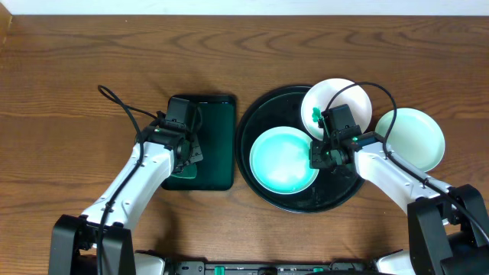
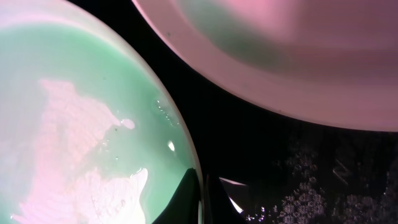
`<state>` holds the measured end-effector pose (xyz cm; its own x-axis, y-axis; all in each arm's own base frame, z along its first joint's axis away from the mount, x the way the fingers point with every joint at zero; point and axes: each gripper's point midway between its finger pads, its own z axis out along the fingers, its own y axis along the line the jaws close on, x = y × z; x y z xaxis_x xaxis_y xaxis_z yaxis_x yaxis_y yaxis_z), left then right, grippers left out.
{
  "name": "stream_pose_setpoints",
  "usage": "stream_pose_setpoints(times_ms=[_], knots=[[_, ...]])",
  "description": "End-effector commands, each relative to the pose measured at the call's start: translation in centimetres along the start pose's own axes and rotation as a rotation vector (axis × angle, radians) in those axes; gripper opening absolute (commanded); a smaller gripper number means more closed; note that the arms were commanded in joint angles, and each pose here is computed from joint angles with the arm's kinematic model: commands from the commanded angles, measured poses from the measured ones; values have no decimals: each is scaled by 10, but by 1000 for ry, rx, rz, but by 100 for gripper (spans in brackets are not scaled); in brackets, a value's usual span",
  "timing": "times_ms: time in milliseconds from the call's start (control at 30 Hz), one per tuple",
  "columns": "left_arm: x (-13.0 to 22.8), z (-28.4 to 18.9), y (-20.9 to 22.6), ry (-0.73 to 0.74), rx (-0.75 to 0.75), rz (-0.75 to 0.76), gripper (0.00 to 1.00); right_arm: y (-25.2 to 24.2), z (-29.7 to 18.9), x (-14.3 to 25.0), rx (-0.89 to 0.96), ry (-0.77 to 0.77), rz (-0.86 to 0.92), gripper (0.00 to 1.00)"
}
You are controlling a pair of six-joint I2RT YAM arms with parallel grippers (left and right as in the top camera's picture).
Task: Clean dirty plates on tray and stack at the side
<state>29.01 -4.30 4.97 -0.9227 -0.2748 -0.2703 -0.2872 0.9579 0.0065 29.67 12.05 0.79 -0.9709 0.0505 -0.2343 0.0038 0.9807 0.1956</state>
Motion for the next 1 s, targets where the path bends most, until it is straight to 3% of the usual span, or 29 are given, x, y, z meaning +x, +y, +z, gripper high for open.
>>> stream_pose_setpoints(times_ms=[0, 967], knots=[[1, 3, 5, 2, -25, 14, 8, 5, 2, 4, -17, 13, -11, 1], [1, 3, 6, 2, -25, 14, 8, 5, -67, -33, -73, -180, 51, 1]])
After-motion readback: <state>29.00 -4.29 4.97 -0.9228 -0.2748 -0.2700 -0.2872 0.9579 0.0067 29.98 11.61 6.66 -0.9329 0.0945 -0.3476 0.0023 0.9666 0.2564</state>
